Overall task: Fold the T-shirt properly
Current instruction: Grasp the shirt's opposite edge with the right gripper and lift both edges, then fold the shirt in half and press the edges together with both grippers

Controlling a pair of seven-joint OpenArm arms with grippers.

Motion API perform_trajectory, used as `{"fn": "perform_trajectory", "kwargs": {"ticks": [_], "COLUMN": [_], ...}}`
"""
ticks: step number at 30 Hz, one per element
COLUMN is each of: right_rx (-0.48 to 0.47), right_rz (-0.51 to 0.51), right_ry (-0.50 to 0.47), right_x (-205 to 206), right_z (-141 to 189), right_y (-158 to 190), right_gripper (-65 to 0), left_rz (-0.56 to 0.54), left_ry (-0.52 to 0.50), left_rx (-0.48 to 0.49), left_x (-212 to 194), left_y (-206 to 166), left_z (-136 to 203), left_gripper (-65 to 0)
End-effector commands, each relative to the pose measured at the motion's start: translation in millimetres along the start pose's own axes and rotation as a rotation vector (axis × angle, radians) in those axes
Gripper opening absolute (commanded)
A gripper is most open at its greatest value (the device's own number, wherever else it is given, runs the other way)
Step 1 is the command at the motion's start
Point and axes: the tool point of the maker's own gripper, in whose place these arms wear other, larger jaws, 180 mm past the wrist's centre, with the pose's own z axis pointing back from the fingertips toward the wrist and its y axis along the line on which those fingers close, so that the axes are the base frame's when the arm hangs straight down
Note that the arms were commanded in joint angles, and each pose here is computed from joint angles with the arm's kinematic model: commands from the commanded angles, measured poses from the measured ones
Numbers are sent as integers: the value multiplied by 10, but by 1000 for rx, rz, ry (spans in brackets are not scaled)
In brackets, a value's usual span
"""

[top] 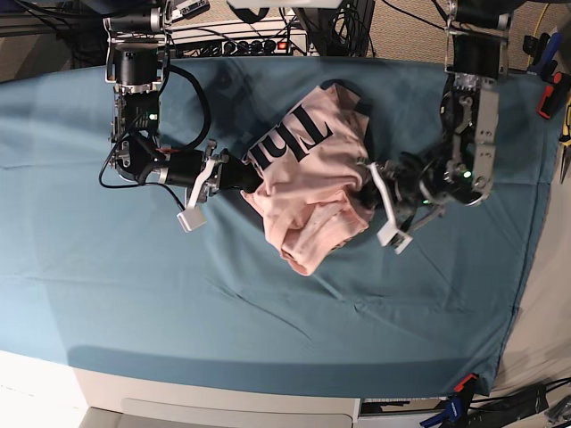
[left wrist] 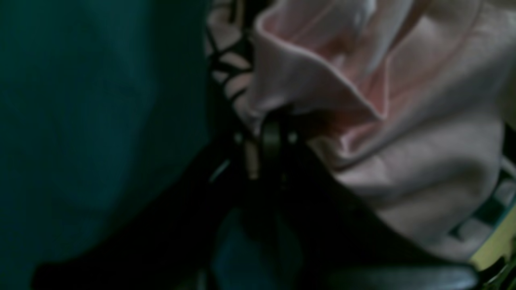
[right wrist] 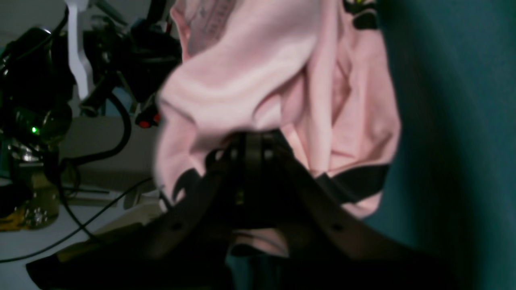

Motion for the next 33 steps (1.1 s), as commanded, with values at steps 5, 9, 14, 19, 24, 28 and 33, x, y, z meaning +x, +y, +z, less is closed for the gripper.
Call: {"fn": "perform_trajectory", "kwargs": {"ticks": [5, 9, 14, 19, 24, 28, 33], "right_rx": [7, 7, 8, -8, -17, -51, -82], "right_rz": [-75, -45, -4, 31, 55, 72, 90], "right_ry": [115, 116, 118, 133, 137, 164, 183], "right_x": [-506, -590, -692, -789, -819, -857, -848], "right_z": [-68, -35, 12, 52, 76, 88, 94], "right_y": [61, 157, 301, 380, 430, 372, 316], "right_gripper": [-650, -650, -650, -650, -650, -650, -650], "left_rz": [-80, -87, -72, -82, -97, -96, -96], "left_ry": [-69, -48, -43, -60, -70, -55, -54], "left_rx": [-21, -23, -7, 6, 22, 22, 22], "left_x": [409, 493, 627, 777, 868, 837, 835], "left_y": [-67, -3, 151, 212, 250, 251, 249], "left_z": [-21, -102, -132, -104, -74, -78, -79], "left_gripper": [-650, -650, -650, -650, -650, -650, -650]}}
